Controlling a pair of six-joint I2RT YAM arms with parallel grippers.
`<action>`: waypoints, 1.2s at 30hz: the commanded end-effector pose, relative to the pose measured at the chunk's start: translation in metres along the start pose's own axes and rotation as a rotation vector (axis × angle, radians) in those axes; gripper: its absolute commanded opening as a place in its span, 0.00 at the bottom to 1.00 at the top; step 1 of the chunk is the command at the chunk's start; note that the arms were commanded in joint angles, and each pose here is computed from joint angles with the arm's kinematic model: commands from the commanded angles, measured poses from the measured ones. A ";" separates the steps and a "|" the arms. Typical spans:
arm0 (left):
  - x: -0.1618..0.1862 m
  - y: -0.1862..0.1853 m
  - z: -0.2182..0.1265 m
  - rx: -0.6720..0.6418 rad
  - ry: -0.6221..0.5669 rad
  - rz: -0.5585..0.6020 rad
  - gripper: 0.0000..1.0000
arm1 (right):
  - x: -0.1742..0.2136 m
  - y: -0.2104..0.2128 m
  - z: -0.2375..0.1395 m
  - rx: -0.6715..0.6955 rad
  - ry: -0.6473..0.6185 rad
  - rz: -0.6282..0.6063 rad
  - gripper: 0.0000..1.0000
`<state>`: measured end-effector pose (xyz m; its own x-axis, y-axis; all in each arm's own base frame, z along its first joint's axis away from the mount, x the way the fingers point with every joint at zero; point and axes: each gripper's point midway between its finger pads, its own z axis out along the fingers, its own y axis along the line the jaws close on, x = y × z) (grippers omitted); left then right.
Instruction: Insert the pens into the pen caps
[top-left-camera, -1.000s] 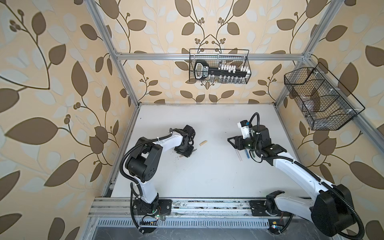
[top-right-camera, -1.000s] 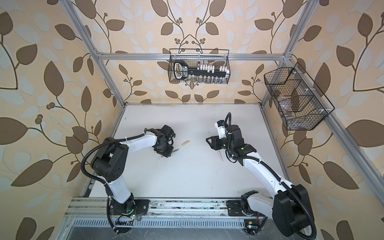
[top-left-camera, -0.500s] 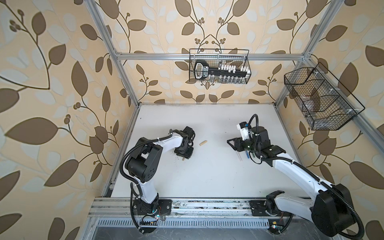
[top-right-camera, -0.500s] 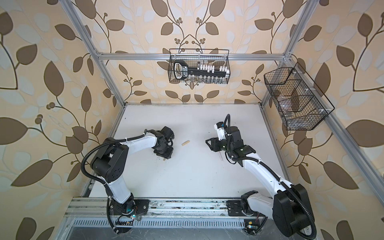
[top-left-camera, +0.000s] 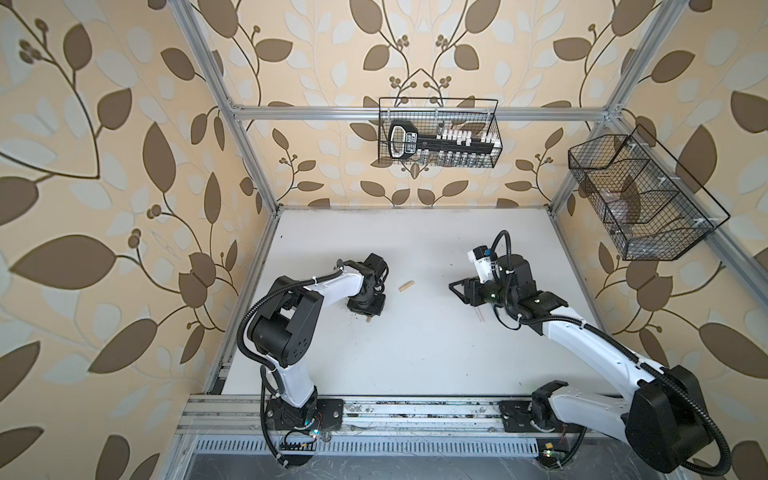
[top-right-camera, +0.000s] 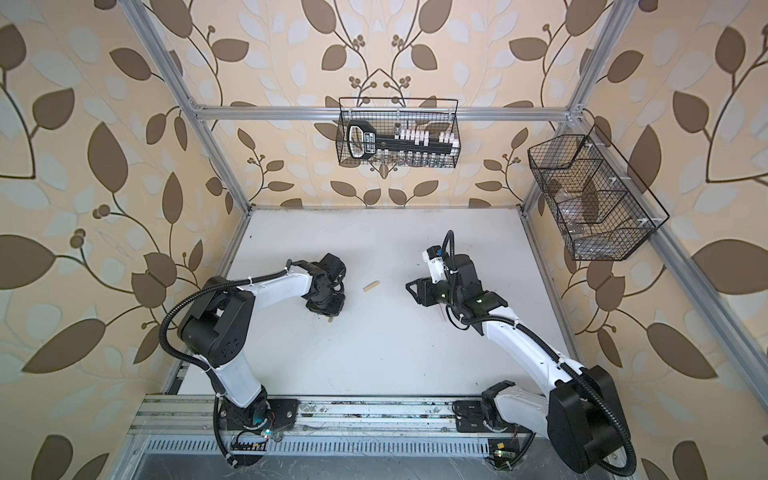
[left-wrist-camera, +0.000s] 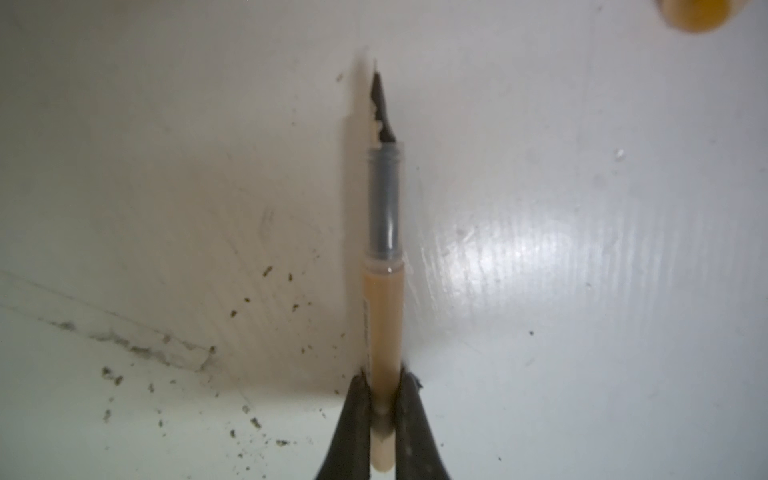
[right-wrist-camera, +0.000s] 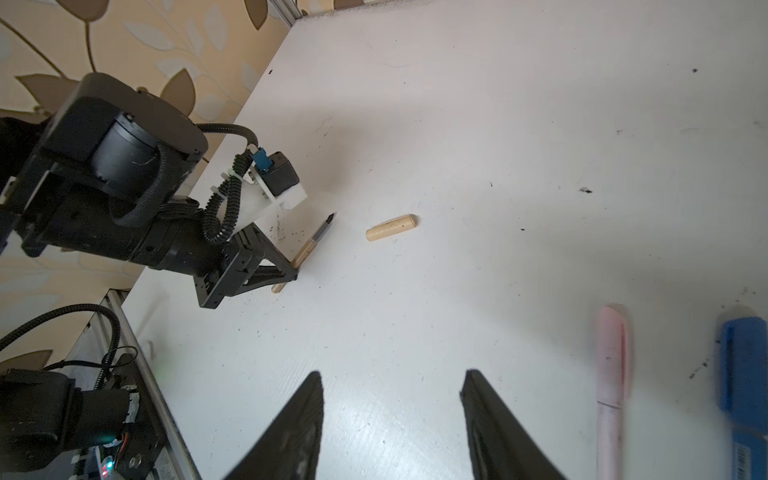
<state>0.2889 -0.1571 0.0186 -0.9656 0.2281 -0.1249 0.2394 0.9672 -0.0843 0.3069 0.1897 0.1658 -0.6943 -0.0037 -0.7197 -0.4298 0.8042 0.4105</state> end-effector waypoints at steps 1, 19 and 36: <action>0.013 -0.005 -0.006 0.036 0.015 -0.006 0.04 | 0.002 0.005 0.007 0.002 0.004 -0.002 0.55; -0.041 -0.112 -0.064 0.522 -0.423 0.084 0.00 | 0.038 0.040 0.059 -0.171 0.013 0.193 0.55; -0.025 -0.157 -0.072 0.605 -0.400 0.203 0.00 | 0.030 0.044 0.089 -0.241 0.003 0.243 0.57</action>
<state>0.2686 -0.2972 0.0898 -0.8338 0.2244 -0.5044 0.5014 0.6903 -0.5217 0.3091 0.2691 0.0960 -0.8131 0.1456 -0.5636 -0.3474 0.6555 0.6706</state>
